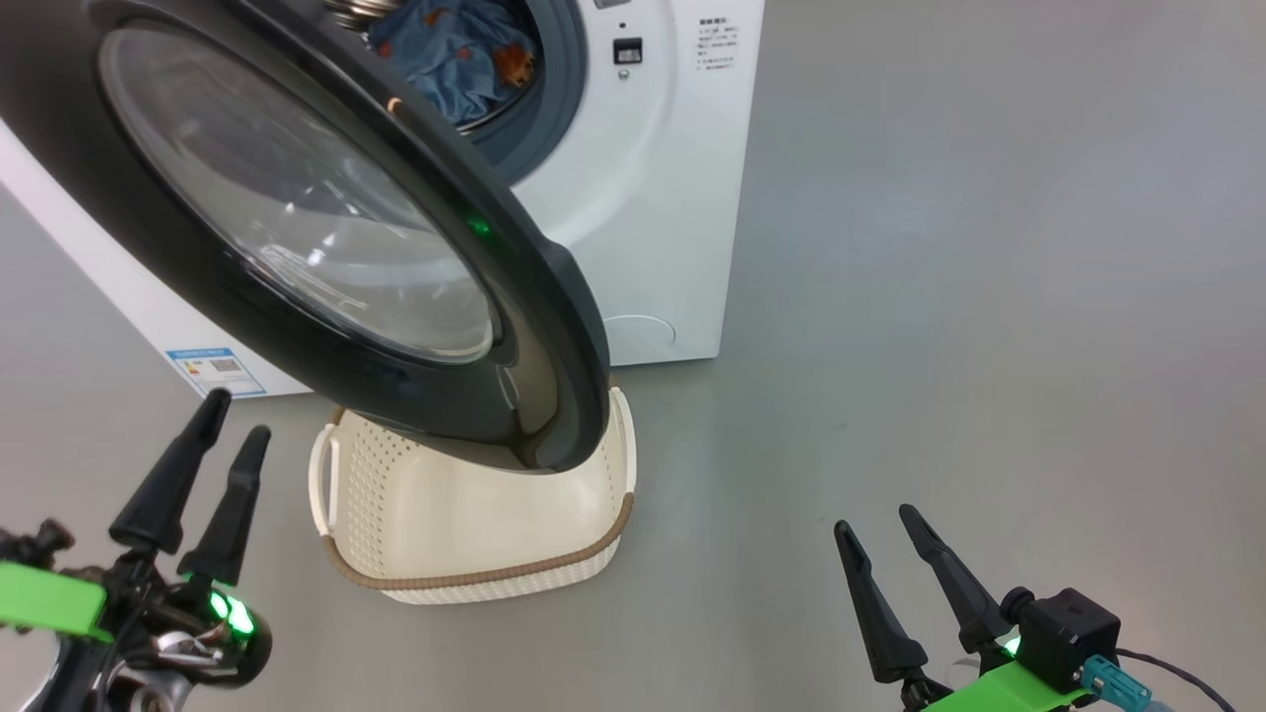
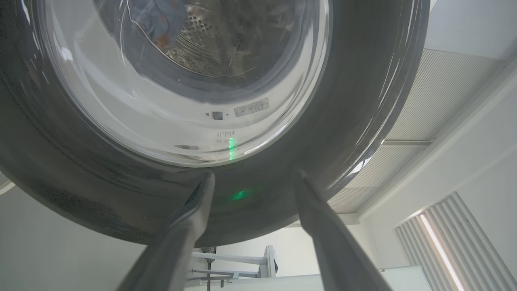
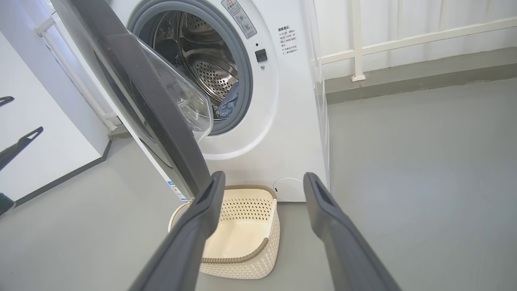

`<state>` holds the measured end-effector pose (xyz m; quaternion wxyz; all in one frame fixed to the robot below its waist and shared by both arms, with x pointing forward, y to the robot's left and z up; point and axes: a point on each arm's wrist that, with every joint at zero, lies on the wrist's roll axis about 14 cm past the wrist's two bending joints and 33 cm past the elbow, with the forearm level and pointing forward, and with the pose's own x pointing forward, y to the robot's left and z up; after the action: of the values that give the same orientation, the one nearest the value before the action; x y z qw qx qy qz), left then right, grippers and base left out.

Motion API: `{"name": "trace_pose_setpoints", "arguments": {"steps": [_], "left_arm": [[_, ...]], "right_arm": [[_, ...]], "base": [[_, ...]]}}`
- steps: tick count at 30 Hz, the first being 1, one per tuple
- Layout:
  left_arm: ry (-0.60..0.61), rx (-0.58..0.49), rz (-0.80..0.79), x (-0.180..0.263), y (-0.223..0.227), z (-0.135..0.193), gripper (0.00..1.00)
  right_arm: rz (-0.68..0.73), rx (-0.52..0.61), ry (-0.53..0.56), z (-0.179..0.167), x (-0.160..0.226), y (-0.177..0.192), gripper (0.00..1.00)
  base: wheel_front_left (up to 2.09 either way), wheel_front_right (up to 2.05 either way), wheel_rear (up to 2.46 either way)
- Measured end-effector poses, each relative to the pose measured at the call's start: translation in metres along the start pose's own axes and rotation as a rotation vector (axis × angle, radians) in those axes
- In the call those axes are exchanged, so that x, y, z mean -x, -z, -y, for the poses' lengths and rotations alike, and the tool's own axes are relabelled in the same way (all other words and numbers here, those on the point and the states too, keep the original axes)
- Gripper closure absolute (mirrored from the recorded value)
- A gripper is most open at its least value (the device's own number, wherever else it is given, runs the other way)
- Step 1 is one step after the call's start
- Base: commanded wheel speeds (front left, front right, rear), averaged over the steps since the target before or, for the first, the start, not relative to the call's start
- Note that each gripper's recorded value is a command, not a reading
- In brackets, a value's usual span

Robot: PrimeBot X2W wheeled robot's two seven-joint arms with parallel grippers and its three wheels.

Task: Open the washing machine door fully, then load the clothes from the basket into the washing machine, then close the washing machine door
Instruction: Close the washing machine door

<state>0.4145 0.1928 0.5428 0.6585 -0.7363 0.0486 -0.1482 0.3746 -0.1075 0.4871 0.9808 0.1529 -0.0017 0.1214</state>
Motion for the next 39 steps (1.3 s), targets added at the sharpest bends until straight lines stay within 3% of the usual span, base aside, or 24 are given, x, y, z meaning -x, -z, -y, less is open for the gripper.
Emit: {"name": "trace_pose_setpoints", "arguments": {"steps": [6, 9, 15, 21, 26, 39], "left_arm": [[-0.005, -0.085, 0.135, 0.015, -0.022, 0.009, 0.0], [0.002, -0.237, 0.212, 0.017, -0.033, 0.027, 0.0], [0.0, -0.384, 0.316, 0.023, -0.042, 0.038, 0.0], [0.008, -0.687, 0.419, 0.028, -0.048, 0.051, 0.0], [-0.033, -0.942, 0.363, 0.035, -0.04, 0.034, 0.0], [-0.06, -1.363, 0.303, 0.041, -0.029, 0.034, 0.0]], "right_arm": [[0.007, 0.001, -0.02, -0.006, -0.002, -0.002, 0.0], [0.007, 0.006, -0.026, -0.008, -0.002, -0.002, 0.0], [0.009, 0.009, -0.029, -0.009, -0.002, -0.003, 0.0], [0.009, 0.012, -0.031, -0.009, -0.003, -0.003, 0.0], [0.015, 0.016, -0.031, -0.009, -0.003, -0.005, 0.0], [0.024, 0.016, -0.031, -0.009, -0.003, -0.008, 0.0]], "base": [[0.0, 0.0, 0.0], [0.0, 0.0, 0.0], [0.0, 0.0, 0.0], [0.0, 0.0, 0.0], [0.0, 0.0, 0.0], [0.0, 0.0, 0.0]]}}
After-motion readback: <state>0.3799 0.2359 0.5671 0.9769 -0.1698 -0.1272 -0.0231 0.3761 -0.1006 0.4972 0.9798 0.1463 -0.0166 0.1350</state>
